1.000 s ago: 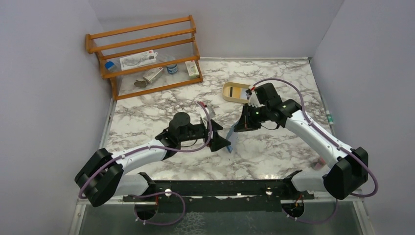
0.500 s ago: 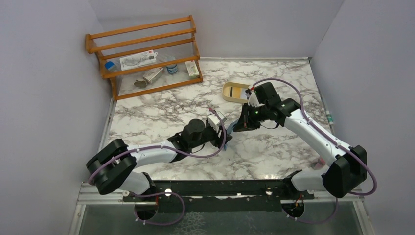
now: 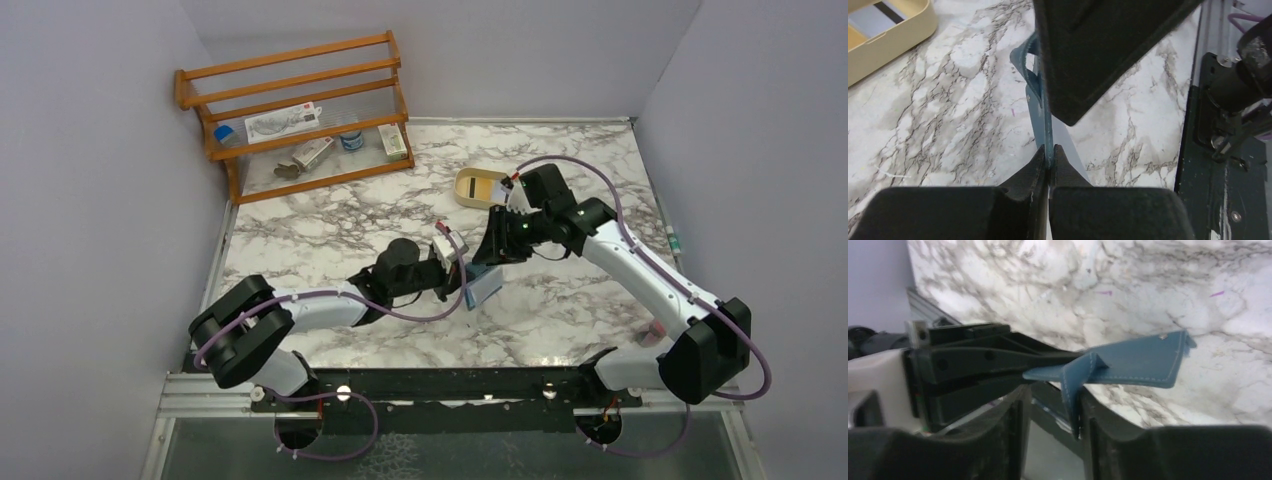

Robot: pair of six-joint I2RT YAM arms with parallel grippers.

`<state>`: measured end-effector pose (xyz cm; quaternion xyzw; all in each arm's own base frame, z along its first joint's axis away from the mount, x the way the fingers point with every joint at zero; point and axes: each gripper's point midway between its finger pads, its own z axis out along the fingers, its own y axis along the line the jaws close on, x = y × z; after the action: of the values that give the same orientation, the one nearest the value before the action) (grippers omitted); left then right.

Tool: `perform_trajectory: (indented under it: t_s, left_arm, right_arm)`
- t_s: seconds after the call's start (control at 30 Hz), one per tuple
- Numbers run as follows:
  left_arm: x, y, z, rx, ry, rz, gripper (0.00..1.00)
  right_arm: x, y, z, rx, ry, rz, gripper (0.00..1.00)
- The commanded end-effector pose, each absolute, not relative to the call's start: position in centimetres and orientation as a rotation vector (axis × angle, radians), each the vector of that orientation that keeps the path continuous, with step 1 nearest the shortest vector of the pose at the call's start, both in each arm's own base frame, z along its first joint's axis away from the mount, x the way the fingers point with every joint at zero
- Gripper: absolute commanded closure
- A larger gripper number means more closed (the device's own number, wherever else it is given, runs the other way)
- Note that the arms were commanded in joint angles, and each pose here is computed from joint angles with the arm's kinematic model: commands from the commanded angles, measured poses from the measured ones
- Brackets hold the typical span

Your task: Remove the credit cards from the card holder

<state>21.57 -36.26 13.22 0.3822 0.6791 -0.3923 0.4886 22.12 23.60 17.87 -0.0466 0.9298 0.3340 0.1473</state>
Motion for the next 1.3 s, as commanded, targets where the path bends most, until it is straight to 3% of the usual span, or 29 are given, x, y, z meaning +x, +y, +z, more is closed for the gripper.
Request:
perform_trajectory:
  t_s: [0.0, 0.03, 0.07, 0.13, 0.27, 0.57, 0.87, 1.03, 1.13, 1.27]
  left_arm:
    - [20.1, -37.3, 16.6, 1.018, 1.526, -1.206, 1.00]
    - [20.6, -36.8, 16.6, 1.006, 1.549, -1.253, 1.00]
    - [20.9, -36.4, 16.6, 0.993, 1.573, -1.301, 1.00]
    - [21.4, -35.9, 16.7, 0.985, 1.603, -1.380, 1.00]
    - [22.6, -35.2, 17.7, 0.964, 1.640, -1.510, 1.00]
    - [22.3, -33.9, 21.7, 1.075, 1.638, -1.830, 1.00]
    - [21.1, -32.6, 21.9, 1.143, 1.650, -1.924, 1.00]
    - [20.7, -32.5, 21.7, 1.153, 1.656, -1.941, 1.00]
    - [20.8, -32.5, 21.8, 1.157, 1.644, -1.931, 1.00]
    - [21.0, -32.6, 22.0, 1.163, 1.628, -1.918, 1.00]
  right_arm:
    - [24.8, 22.9, 20.7, -0.264, 2.528, 0.835, 0.33]
    - [25.6, 22.2, 21.0, -0.275, 2.498, 0.760, 0.09]
    - [26.5, 21.5, 21.5, -0.284, 2.453, 0.690, 0.01]
    - [28.0, 20.5, 22.9, -0.309, 2.338, 0.599, 0.00]
    - [28.2, 20.6, 24.3, -0.420, 2.153, 0.619, 0.00]
    - [24.6, 21.9, 21.3, -0.585, 1.927, 0.805, 0.00]
    - [25.5, 21.2, 21.9, -0.562, 1.841, 0.743, 0.00]
    - [23.5, 23.3, 23.1, -0.678, 1.748, 0.898, 0.03]
    - [22.3, 24.9, 22.8, -0.770, 1.739, 1.025, 0.09]
    - [21.8, 26.0, 21.8, -0.827, 1.772, 1.114, 0.31]
